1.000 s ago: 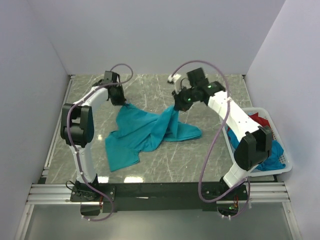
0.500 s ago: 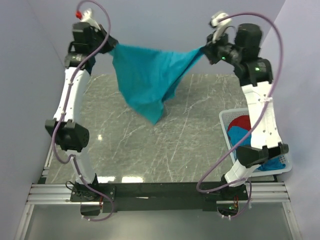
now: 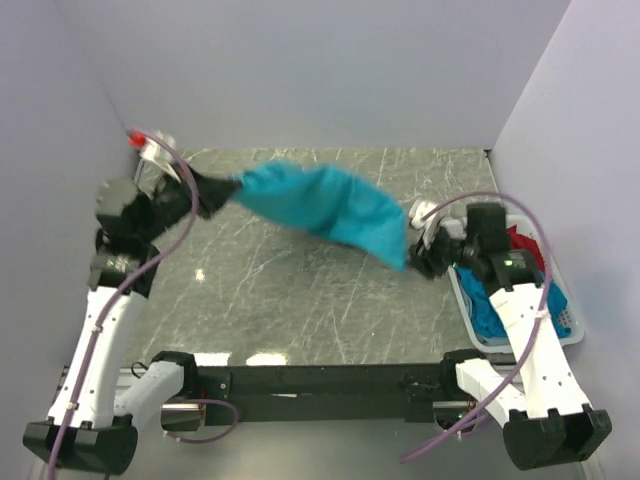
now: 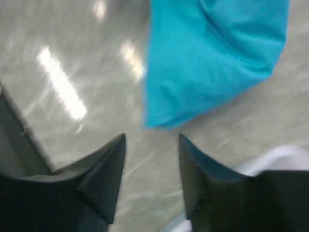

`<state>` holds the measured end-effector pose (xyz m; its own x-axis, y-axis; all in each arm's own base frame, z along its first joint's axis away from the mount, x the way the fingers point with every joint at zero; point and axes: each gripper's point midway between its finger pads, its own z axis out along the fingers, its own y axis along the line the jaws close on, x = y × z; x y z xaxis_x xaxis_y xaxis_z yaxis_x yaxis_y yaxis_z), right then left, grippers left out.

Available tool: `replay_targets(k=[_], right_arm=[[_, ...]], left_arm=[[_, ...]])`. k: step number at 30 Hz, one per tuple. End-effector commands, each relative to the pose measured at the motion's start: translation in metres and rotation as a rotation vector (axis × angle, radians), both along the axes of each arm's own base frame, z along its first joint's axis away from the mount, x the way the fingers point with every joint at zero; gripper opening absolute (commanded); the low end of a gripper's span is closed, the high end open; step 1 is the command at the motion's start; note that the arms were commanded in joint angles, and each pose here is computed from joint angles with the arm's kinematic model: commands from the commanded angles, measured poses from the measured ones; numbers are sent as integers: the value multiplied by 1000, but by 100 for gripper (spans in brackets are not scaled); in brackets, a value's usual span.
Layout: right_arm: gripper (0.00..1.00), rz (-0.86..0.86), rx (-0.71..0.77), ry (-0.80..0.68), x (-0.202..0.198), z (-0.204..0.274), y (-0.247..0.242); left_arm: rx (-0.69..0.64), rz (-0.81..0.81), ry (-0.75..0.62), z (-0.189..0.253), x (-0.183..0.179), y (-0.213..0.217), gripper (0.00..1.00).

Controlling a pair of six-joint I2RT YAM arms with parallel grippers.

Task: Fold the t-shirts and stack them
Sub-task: Flatten the tshirt out

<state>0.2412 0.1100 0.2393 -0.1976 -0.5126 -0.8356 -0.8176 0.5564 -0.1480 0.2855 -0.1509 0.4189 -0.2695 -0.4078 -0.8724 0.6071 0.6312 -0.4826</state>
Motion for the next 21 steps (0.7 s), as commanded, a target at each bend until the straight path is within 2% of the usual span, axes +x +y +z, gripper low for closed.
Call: replay_targets(k=[1, 5, 9, 10, 12, 13, 14, 15, 16, 17, 18, 20, 21], right_arm=[[56, 78, -132, 121, -34, -63, -14], [66, 54, -74, 104, -30, -51, -7], [68, 14, 27, 169, 6, -42, 8], [68, 12, 68, 199, 16, -34, 16], [68, 3, 79, 331, 41, -57, 26], [67, 9, 81, 329, 57, -48, 36], [67, -38, 61, 434, 74, -74, 40], [65, -45, 55, 465, 84, -79, 45], [64, -46, 58, 434, 107, -63, 53], [63, -51, 35, 537, 115, -89, 62], [61, -60, 36, 487, 139, -71, 70], [61, -83, 18, 556, 162, -93, 86], [61, -131, 11, 481, 192, -76, 90]], left_arm=[[34, -128, 260, -104, -33, -12, 1], [-1, -89, 546, -178, -69, -6, 0], [-64, -43, 691, -215, -89, -3, 0], [-62, -22, 710, -222, -89, -1, 0], [-66, 15, 775, -242, -91, 2, 0], [-70, 46, 787, -247, -90, 5, 0], [-85, 60, 802, -250, -89, 6, 0], [-88, 58, 803, -249, -89, 5, 0], [-88, 67, 818, -251, -89, 6, 0], [-90, 99, 827, -252, -87, 10, 0], [-92, 107, 835, -253, -86, 10, 0], [-103, 117, 845, -255, -85, 10, 0], [-104, 124, 854, -259, -85, 11, 0]])
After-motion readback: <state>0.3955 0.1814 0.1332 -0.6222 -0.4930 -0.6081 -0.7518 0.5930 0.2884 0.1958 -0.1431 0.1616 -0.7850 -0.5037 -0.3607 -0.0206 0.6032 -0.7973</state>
